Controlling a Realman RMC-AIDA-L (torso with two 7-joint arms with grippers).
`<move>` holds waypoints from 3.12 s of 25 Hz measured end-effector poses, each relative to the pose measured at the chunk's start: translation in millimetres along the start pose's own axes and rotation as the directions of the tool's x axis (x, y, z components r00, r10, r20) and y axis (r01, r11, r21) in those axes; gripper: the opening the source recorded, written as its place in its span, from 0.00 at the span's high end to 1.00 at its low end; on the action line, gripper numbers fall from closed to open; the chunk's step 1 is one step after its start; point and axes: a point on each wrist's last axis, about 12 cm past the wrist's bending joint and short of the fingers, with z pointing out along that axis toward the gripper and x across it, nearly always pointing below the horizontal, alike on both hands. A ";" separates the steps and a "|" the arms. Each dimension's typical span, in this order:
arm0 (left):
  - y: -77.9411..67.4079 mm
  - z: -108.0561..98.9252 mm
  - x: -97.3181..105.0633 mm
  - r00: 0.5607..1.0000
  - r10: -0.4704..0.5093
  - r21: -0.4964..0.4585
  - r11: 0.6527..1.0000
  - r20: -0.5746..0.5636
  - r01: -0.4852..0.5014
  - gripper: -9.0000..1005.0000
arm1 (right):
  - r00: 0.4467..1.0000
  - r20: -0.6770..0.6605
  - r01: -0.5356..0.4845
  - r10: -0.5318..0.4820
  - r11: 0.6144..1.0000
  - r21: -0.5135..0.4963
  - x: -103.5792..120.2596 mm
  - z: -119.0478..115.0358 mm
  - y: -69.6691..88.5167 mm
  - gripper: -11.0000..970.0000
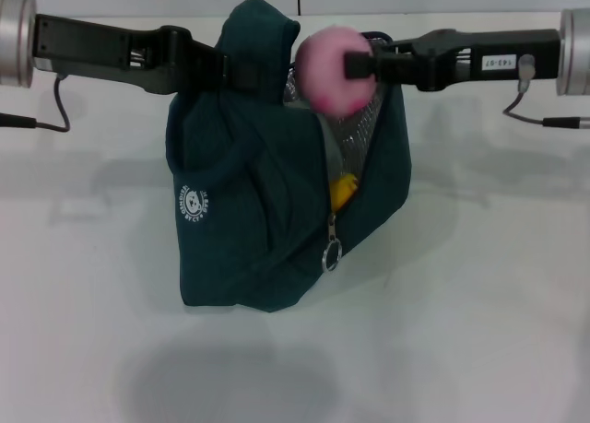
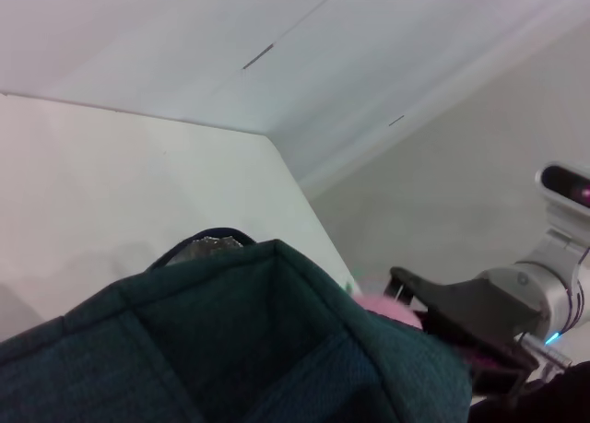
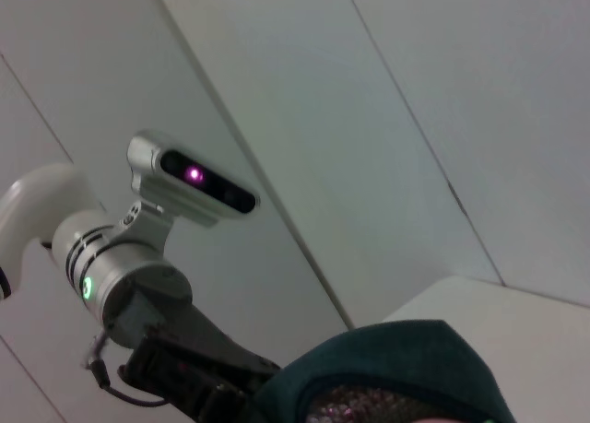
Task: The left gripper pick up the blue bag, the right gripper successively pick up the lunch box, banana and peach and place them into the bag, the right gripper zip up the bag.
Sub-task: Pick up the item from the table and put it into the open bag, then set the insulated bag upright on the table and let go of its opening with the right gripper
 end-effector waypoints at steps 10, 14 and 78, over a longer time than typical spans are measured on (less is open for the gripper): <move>1.5 -1.5 2.4 1.000 -0.007 -0.003 1.000 0.002 0.007 0.95 | 1.000 0.031 -0.001 0.001 1.000 0.010 1.3 -1.1 -0.9 0.63; 2.0 -2.0 3.1 1.000 -0.009 -0.003 1.000 0.003 0.009 0.95 | 0.995 0.091 -0.032 0.030 0.999 0.022 3.2 -8.2 -2.6 0.52; -2.0 3.8 -1.1 0.999 0.034 0.009 0.999 -0.011 -0.034 0.95 | 0.843 0.290 -0.468 0.452 0.884 -0.017 60.9 -21.1 -18.8 0.94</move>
